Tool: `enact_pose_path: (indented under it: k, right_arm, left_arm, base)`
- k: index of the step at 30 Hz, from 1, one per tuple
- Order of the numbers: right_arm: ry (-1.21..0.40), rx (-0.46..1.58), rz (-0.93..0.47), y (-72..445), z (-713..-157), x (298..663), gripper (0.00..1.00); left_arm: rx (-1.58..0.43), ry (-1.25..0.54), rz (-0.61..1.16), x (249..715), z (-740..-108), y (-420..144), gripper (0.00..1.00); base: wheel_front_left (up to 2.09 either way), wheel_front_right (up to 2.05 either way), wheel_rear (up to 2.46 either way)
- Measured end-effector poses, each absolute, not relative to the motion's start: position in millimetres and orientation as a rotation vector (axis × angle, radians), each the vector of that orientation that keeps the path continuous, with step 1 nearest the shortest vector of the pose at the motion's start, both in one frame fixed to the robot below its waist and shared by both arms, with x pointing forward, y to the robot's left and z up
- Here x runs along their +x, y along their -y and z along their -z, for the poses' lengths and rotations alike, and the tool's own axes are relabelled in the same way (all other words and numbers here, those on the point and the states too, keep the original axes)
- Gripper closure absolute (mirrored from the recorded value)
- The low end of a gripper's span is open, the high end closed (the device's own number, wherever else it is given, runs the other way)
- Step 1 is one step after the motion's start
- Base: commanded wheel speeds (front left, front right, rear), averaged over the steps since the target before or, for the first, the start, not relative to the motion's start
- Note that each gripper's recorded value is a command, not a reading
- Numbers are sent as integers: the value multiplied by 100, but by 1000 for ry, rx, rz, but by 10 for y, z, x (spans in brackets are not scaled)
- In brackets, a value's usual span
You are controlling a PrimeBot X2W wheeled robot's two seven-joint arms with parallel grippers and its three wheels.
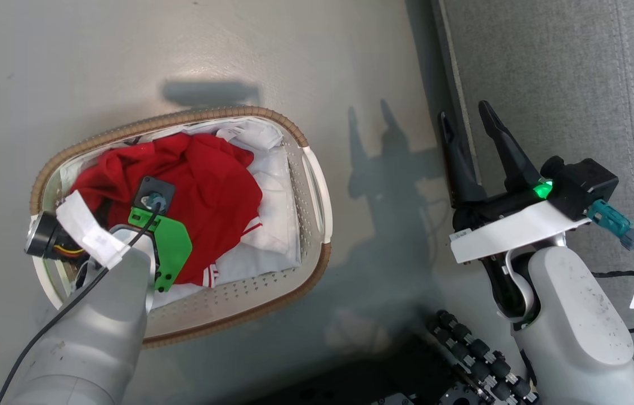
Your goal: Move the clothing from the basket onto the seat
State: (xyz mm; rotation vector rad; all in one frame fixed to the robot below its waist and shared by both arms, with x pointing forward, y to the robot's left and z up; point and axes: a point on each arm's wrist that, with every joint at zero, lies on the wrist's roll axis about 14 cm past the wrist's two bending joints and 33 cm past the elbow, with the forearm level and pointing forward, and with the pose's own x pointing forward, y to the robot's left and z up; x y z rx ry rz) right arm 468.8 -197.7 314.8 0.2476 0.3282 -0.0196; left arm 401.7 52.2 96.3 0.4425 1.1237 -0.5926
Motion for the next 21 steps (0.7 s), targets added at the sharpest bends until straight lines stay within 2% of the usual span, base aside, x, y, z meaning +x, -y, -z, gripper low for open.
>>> enact_pose_path:
  k: [21]
  right_arm:
    - [-391, 257, 19, 1941, -2848, 4640, 0]
  left_arm:
    - [522, -1224, 780, 3837, -730, -266, 0]
  base:
    - [0, 0, 0]
